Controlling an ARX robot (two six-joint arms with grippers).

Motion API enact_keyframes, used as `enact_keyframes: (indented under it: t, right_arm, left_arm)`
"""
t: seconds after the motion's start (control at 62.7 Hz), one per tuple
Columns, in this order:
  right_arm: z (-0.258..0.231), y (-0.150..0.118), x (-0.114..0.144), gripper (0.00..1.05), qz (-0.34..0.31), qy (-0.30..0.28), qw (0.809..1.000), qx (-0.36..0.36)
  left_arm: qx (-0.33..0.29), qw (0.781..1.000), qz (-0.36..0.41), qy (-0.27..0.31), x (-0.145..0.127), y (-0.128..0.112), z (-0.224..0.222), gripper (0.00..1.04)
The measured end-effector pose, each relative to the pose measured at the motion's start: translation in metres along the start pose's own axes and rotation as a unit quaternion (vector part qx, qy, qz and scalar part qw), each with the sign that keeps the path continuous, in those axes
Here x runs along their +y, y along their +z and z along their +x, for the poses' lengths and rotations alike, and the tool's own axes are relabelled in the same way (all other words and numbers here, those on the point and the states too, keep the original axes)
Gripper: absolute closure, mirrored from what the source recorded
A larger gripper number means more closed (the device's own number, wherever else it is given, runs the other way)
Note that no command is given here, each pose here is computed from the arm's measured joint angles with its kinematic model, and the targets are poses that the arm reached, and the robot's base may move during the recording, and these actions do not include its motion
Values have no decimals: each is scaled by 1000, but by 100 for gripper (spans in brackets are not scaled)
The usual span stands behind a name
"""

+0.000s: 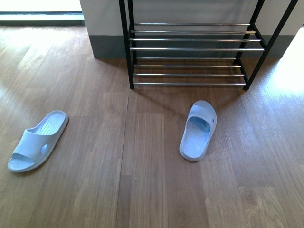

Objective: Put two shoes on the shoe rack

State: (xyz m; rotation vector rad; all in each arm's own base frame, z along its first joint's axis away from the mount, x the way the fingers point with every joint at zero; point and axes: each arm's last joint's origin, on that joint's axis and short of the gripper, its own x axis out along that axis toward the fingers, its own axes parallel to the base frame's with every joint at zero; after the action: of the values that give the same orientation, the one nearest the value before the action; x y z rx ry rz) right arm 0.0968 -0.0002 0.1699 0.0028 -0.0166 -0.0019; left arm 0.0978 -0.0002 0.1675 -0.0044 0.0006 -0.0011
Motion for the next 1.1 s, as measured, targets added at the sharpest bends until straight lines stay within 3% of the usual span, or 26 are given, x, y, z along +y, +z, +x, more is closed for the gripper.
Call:
enact_keyframes:
  t: [0.399,0.462,0.526,0.701,0.781,0.861,1.02,1.1]
  right_arm:
    - [0,0,0,9,0,0,1000,0]
    - [2,-1,2,9,-5,37,999,38]
    - [16,-1,6,9,-10,68,994,81]
    - [82,-6,20,9,-13,82,988,128]
    - [121,-29,29,9,-10,92,980,176]
    - [158,-70,36,9,-9,89,965,247]
    - [217,-189,48,9,-29,67,924,376]
    - [229,-222,52,9,-36,61,915,398]
  left_arm:
    - [0,1000,0,-1,0,0,0,9]
    - [0,1000,0,-1,0,0,0,9]
    - [0,1000,0,-1,0,0,0,9]
    - [0,1000,0,-1,0,0,0,9]
    - [0,1000,0,-1,0,0,0,9]
    - [0,1000,0,-1,0,0,0,9]
    - [0,1000,0,-1,0,0,0,9]
    - [0,1000,0,-1,0,0,0,9]
